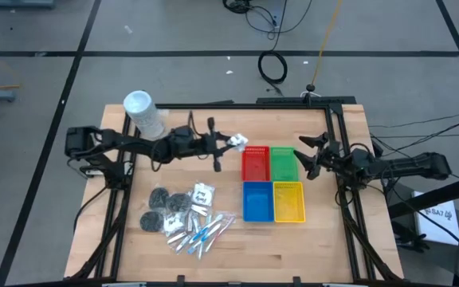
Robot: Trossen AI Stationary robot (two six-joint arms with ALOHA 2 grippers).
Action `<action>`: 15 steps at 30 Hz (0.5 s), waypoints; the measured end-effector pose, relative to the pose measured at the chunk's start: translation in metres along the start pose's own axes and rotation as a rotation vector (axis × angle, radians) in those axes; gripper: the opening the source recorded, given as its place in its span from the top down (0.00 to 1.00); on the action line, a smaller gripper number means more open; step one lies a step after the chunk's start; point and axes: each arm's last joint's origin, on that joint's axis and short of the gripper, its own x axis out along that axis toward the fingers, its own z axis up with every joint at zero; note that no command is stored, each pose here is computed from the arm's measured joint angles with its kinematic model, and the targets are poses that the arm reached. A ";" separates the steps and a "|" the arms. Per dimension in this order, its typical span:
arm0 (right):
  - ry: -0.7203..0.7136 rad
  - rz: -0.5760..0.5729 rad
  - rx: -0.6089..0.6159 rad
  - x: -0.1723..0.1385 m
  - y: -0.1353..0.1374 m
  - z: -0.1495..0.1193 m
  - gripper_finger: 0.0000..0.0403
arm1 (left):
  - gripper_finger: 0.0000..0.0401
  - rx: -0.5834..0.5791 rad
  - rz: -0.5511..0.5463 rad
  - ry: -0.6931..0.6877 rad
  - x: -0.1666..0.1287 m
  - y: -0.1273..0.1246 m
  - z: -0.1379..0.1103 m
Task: Pick & Place Travel size toiletries
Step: Put the cotton pack into the green bin
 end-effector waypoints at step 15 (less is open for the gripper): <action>0.206 -0.002 -0.118 0.076 0.019 -0.010 0.23 | 0.83 0.054 -0.035 0.030 0.018 -0.001 0.010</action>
